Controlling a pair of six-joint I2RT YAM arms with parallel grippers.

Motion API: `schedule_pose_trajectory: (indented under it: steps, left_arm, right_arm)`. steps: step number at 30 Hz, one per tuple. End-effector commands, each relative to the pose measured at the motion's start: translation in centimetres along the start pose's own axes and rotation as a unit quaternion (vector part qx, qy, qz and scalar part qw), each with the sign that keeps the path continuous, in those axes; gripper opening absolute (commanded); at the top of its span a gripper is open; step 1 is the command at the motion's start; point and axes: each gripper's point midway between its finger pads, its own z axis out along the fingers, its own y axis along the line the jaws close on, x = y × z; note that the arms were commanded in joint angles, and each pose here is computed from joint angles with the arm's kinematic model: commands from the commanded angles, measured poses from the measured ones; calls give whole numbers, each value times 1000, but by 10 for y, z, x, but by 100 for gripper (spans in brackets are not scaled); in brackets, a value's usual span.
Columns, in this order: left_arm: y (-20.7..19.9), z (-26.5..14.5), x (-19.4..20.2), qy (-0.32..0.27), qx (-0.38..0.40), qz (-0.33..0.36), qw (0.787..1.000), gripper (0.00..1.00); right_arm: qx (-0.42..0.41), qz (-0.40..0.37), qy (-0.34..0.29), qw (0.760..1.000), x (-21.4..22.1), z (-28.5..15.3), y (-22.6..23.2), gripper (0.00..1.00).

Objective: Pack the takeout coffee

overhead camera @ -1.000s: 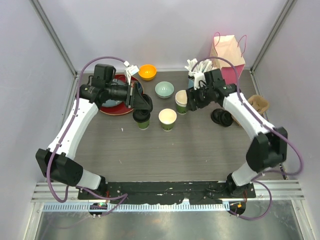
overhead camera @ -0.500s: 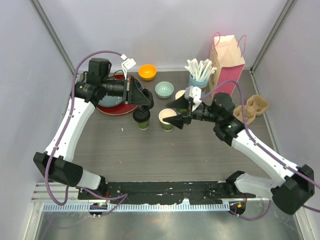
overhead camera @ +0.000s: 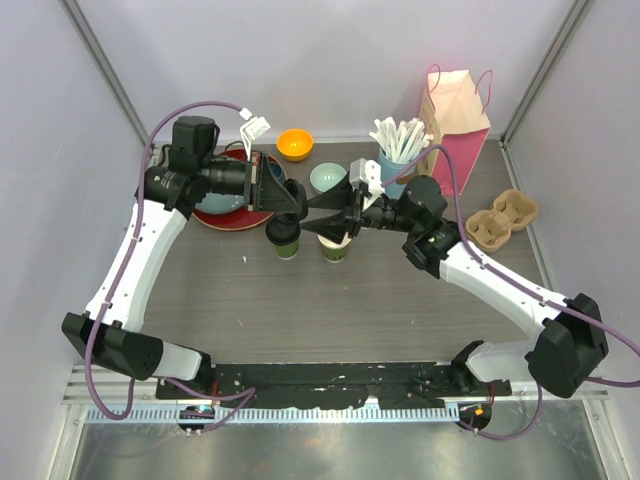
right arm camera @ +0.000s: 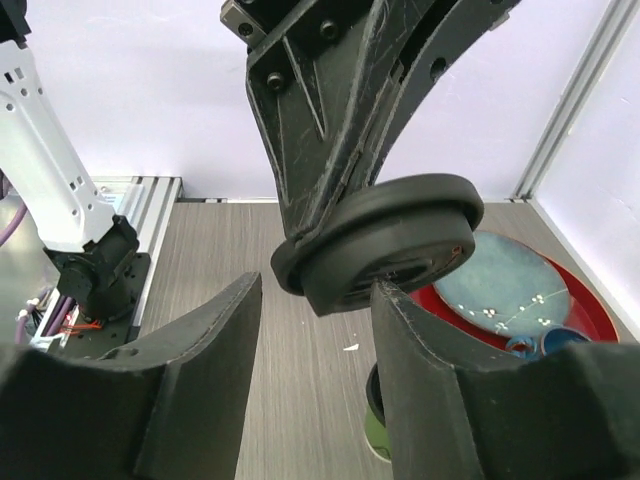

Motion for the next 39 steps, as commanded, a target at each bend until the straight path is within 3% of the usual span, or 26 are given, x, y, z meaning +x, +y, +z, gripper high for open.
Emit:
schedule_pose_trajectory:
  steps: [1,8,15,18,21,22,25,29,33,34,36,39]
  left_arm:
    - [-22,-5,-10,-12,19,32,999,0]
    - [-20,-4,-11,-13,17,33,999,0]
    - [-9,-1,-10,-15,3,25,1000,0]
    - [3,0,-11,-19,-23,30,999,0]
    - [22,-1,-13,-24,-73,35,996,30]
    - [28,-2,-11,-21,-85,41,995,44]
    - [42,-5,-13,-23,-124,48,991,63]
    - [76,-13,-13,-24,-201,67,977,69]
    - [148,-38,-6,-14,-366,98,926,71]
    - [167,-48,-4,0,-423,119,898,71]
    - [181,-47,8,32,-454,148,878,68]
    - [169,-20,24,70,-428,178,883,54]
  right_arm:
    - [-20,-22,-35,999,-30,13,2,50]
    - [-52,-15,-25,998,-27,18,10,18]
    - [-45,-5,-7,999,-21,17,9,1]
    - [-6,5,27,1000,-11,14,-4,1]
    - [51,23,84,995,7,6,-20,1]
    - [64,25,95,993,11,3,-24,1]
    - [113,42,156,980,33,-11,-35,1]
    - [199,59,261,943,62,-46,-53,1]
    - [333,65,356,871,79,-100,-86,1]
    - [360,68,368,855,81,-112,-93,1]
    - [373,80,390,838,88,-125,-97,1]
    - [406,106,397,816,95,-148,-111,1]
